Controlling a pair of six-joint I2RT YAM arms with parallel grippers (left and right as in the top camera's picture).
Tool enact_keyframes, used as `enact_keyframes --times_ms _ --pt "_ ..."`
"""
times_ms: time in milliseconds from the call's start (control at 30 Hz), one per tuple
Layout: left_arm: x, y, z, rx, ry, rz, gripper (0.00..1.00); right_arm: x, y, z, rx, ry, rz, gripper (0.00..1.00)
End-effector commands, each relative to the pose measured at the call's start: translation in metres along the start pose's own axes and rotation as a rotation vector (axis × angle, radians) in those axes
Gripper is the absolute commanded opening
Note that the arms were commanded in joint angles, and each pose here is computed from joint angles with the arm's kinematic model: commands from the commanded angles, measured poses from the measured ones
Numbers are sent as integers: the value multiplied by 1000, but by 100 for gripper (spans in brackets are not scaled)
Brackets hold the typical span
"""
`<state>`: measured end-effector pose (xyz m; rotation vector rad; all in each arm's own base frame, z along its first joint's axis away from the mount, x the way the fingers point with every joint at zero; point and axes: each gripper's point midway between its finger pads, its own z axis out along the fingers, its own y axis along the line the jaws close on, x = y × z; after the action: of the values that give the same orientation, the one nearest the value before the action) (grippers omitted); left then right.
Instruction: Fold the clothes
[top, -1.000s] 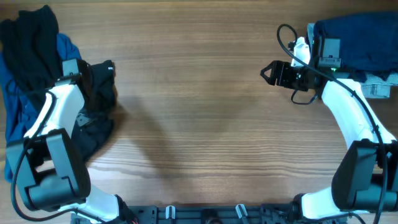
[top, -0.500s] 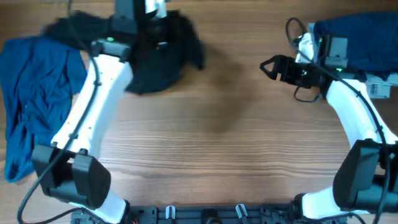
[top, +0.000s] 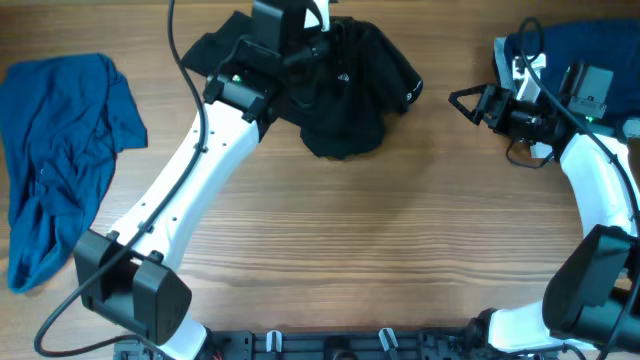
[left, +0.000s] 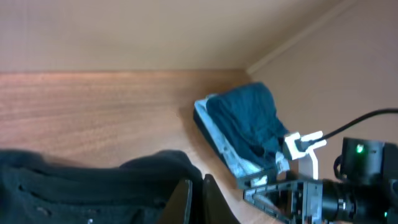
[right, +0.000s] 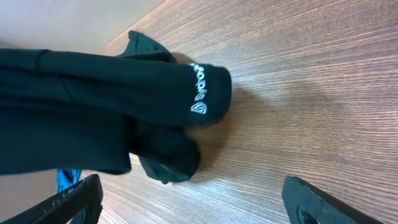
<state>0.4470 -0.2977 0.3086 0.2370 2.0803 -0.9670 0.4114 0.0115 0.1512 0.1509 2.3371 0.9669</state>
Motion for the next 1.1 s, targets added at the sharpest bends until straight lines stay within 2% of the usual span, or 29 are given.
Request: enact_keyframes --times_ms 0,67,267,467,700,733,767,800,833,967,1000,1067 --pt "-3 -9 0 11 -8 5 4 -10 17 -7 -39 -27 -100 91" --pt "-6 -11 0 17 -20 10 4 -2 23 -1 -49 2 -175 89" --pt "-7 -12 1 22 -26 14 4 5 28 10 -21 30 -146 86" --pt "6 -15 34 58 -21 33 4 -17 16 -4 18 -54 -66 86" --pt "10 -30 48 102 -42 59 5 -30 23 -30 62 -128 -101 85" --pt "9 -30 48 103 -44 63 17 -31 26 -32 61 -132 -105 85" --pt "8 -28 47 100 -46 83 53 -31 28 -36 66 -137 -108 85" --pt "5 -25 44 91 -49 94 66 -31 30 -39 77 -143 -111 84" --pt "-1 -18 36 73 -53 102 97 -31 33 -46 101 -154 -115 84" --pt "-25 22 -12 -32 -52 111 100 -30 52 -70 146 -196 -147 84" --pt "-23 48 -31 -106 -13 150 100 -23 65 -70 131 -181 -162 85" --pt "-19 106 -59 -292 42 132 100 -7 88 -50 105 -119 -205 84"
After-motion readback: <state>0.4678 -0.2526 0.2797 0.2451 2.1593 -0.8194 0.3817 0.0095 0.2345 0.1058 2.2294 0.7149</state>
